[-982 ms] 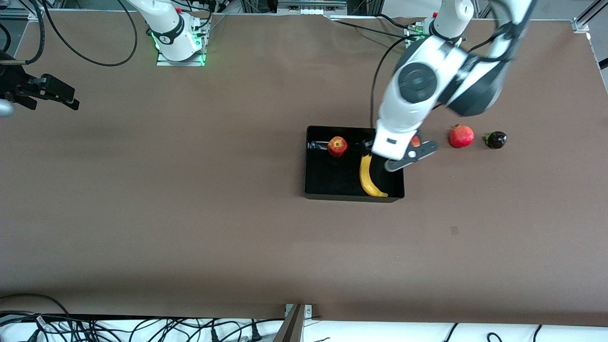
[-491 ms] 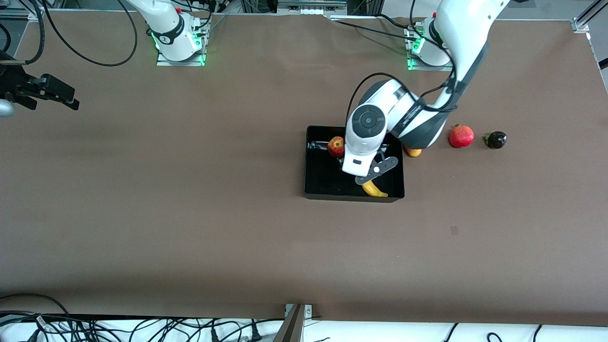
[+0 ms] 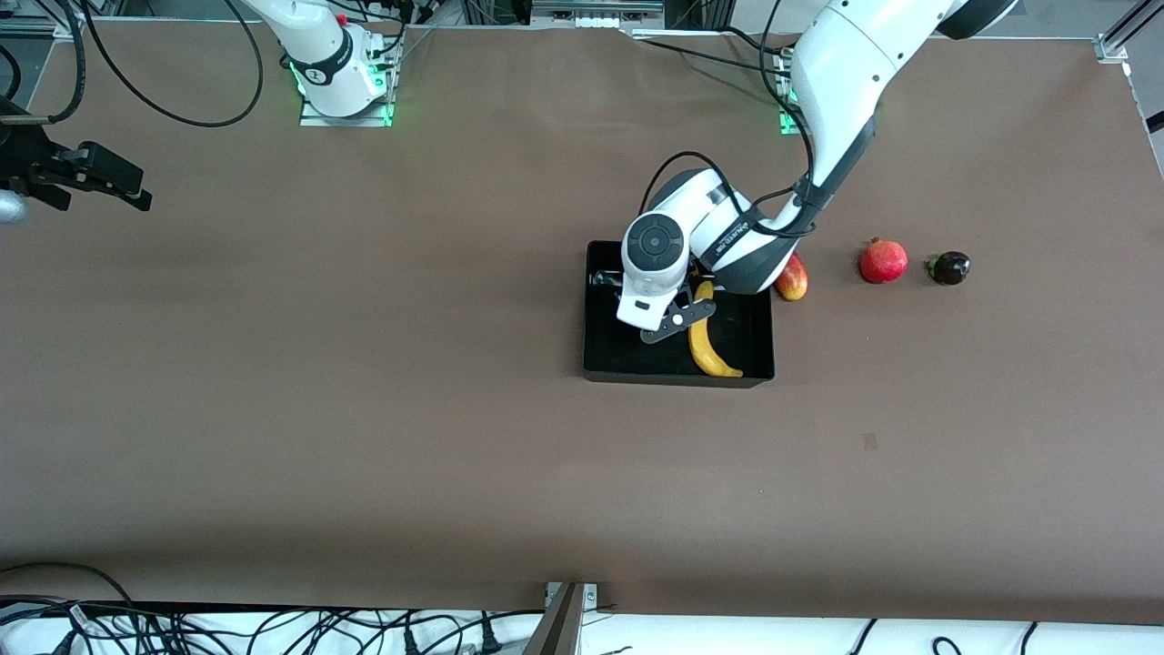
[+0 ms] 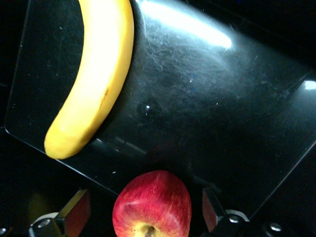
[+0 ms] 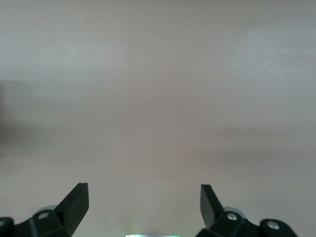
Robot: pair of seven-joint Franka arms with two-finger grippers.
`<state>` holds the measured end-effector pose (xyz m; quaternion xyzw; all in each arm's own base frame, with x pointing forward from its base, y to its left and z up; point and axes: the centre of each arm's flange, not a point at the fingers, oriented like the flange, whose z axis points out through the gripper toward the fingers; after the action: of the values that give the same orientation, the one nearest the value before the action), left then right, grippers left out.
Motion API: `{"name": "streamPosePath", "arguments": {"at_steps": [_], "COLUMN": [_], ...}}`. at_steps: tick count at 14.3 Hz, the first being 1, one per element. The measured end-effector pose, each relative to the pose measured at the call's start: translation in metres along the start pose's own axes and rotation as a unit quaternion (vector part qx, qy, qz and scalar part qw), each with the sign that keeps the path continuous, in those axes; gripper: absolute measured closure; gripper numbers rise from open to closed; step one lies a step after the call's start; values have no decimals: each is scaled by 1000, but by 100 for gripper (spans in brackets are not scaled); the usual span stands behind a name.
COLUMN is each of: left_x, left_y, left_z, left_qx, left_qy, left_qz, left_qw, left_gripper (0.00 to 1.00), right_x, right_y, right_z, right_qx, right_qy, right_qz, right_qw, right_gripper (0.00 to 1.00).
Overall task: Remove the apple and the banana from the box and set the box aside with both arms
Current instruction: 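Close the left gripper around the red apple, then lift the red apple out of the tray with the left gripper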
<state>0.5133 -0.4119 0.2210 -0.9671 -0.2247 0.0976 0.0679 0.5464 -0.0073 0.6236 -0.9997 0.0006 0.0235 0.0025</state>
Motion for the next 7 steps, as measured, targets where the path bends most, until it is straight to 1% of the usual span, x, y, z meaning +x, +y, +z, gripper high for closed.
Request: {"name": "streamPosePath", "arguments": {"at_steps": [7], "left_x": [-18], "left_y": [8], "left_z": [16], "left_qx": [5], "left_qy": [-14], "left_qz": [-5], "left_qw": [1000], "left_gripper": [0], "right_x": [0], "right_y": [0], "right_z": [0], "right_qx": [0], "right_qy": [0], "right_qz": [0], "right_qw": [1000], "right_gripper": [0]}}
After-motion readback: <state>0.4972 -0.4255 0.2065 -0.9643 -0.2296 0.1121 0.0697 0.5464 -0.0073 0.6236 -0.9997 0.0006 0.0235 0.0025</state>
